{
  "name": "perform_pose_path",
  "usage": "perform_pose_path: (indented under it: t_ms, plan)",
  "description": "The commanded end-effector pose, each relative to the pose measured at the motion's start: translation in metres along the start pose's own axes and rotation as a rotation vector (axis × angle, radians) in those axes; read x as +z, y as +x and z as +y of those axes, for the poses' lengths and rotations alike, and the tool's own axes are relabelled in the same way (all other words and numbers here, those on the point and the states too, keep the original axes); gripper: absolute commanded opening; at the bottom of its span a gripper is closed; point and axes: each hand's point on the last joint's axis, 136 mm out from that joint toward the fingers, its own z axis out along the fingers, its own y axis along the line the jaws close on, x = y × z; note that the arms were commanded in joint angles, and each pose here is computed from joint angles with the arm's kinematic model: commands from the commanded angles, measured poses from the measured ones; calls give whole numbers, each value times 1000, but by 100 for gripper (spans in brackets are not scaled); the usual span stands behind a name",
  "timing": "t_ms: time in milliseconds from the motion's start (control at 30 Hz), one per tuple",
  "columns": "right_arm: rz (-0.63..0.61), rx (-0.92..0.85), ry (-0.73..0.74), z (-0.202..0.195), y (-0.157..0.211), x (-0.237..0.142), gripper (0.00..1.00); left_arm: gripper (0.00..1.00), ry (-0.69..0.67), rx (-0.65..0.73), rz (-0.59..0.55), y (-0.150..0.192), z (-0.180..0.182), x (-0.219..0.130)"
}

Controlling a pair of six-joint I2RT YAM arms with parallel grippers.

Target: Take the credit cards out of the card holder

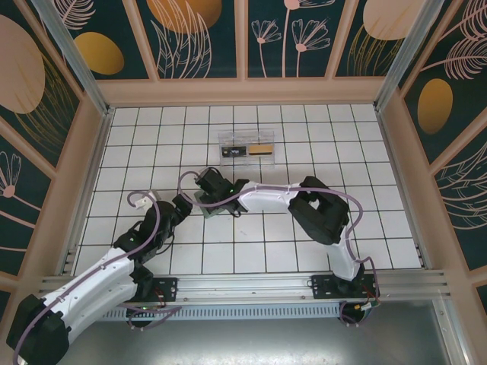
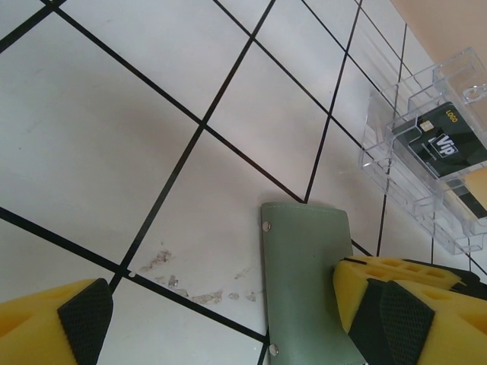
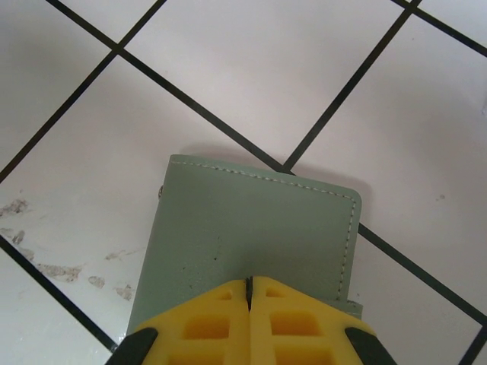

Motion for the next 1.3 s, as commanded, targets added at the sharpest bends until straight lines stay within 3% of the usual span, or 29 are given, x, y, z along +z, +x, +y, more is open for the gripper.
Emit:
perform_pose_path:
  t_ms: [0,200,300,367,500,600,767,1267]
  plan:
    - [-8,-7,-22,2,-4,-13,0,93,22,-12,-22,-6,-5,-4]
    - [-36,17,-3,-5,-8,-19,0,92,67,-37,-48,-11,-7,-11]
    - [-34,65,-57,-5,-10,-20,0,82,173,-30,-4,-3,-26,-11]
    - [-34,117,-110,-6,-10,-21,0,67,254,-47,36,5,-40,-10]
    - [-40,212,-189,-8,-11,-22,0,23,353,-118,109,21,-53,-5]
    - [-40,243,-209,-11,-8,-22,0,0,404,-160,144,27,-60,-3]
    - [-35,257,-222,-10,-6,-18,0,0,440,-189,185,33,-74,4]
    - [-37,272,-229,-10,-6,-20,0,0,349,-180,276,58,-80,50]
